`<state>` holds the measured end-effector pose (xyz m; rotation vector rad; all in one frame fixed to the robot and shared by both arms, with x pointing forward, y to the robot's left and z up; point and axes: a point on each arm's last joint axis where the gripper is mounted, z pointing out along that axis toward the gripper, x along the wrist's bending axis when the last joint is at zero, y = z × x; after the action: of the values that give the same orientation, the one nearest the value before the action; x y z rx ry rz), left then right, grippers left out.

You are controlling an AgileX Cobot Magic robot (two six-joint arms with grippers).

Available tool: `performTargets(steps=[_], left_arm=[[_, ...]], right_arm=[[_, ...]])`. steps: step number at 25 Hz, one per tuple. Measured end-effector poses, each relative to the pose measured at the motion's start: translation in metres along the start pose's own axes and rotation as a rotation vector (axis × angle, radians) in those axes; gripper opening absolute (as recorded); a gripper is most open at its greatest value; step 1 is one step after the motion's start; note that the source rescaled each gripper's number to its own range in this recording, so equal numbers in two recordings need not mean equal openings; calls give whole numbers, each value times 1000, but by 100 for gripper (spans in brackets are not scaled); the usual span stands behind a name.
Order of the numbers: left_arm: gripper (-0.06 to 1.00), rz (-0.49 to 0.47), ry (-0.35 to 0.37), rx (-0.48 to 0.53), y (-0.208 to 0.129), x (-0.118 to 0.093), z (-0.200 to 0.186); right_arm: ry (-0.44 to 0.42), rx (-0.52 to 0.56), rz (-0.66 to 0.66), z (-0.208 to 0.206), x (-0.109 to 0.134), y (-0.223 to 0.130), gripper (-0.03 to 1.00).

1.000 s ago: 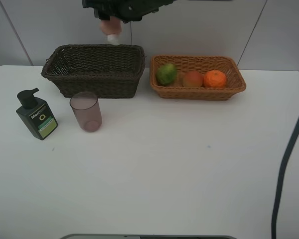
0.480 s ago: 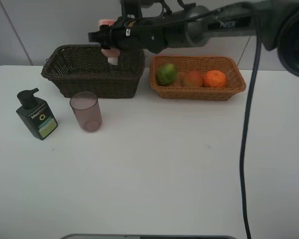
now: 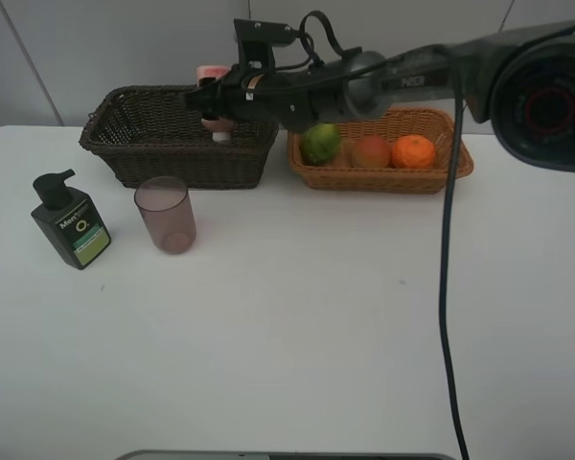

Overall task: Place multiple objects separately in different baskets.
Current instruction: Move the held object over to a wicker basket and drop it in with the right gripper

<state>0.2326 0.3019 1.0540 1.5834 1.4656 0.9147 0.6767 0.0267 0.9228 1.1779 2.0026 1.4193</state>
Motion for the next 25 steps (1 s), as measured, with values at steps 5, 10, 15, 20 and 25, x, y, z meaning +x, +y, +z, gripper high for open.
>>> performTargets(steps=[5, 10, 15, 20, 25], left_arm=[[91, 0, 0, 0, 0, 0, 0], [91, 0, 0, 0, 0, 0, 0], [91, 0, 0, 0, 0, 0, 0], [91, 0, 0, 0, 0, 0, 0], [91, 0, 0, 0, 0, 0, 0]], right_arm=[[-15, -2, 7, 1, -10, -1, 0], [-21, 24, 8, 7, -13, -13, 0], [-22, 29, 9, 8, -13, -15, 22], [-22, 24, 9, 5, -12, -10, 70], [-50, 82, 9, -15, -10, 16, 76]])
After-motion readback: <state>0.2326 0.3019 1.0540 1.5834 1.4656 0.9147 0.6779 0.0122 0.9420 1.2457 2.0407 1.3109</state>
